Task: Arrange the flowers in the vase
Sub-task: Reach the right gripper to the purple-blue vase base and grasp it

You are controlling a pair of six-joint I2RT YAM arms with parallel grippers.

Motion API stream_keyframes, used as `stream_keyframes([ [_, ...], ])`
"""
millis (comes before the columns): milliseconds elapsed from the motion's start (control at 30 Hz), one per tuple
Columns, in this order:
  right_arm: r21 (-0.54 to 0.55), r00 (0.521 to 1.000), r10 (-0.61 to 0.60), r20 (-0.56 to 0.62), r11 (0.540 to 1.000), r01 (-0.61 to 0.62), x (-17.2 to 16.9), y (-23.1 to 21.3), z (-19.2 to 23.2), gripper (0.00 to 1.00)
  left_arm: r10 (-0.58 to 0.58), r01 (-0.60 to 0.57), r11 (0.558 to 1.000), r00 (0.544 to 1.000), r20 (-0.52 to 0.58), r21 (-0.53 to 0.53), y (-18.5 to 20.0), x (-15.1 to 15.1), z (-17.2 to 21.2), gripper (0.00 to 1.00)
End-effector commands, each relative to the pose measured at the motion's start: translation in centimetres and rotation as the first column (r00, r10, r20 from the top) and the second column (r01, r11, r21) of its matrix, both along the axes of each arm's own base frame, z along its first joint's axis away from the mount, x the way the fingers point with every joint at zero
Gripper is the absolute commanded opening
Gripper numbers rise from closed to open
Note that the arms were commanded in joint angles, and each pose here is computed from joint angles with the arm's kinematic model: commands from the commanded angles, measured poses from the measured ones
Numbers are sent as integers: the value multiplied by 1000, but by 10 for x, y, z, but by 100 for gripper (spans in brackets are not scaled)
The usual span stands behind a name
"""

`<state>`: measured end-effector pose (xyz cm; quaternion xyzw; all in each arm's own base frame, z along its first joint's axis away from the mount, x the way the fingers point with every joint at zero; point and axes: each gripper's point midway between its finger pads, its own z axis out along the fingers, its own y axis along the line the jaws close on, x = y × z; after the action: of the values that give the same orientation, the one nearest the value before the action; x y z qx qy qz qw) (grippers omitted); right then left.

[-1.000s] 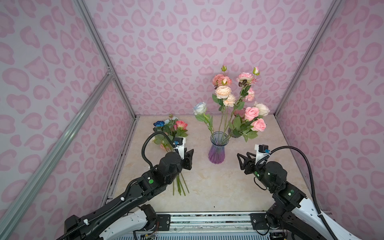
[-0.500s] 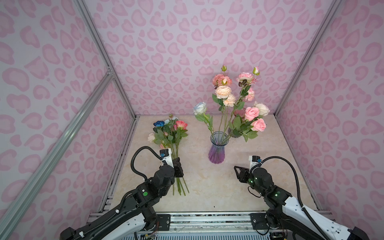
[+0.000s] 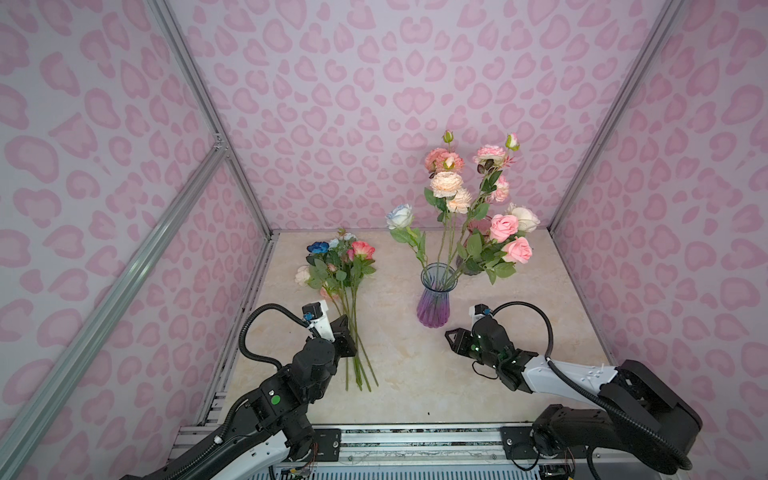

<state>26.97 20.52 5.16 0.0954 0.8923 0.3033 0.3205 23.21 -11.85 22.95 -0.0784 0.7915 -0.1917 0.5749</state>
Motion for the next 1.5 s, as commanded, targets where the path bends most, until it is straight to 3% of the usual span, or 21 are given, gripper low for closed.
stream_keyframes([
  [0,-9,998,32,51,999,-32,8,10,7,40,37,-37,999,999,8,31,10,0,-2,3],
  [933,-156,994,69,88,986,-55,45,23,-8,40,57,-58,997,998,19,45,18,-2,-1,3],
  [1467,-199,981,192,40,963,-180,70,51,-16,42,59,-61,996,998,29,62,18,0,2,3],
])
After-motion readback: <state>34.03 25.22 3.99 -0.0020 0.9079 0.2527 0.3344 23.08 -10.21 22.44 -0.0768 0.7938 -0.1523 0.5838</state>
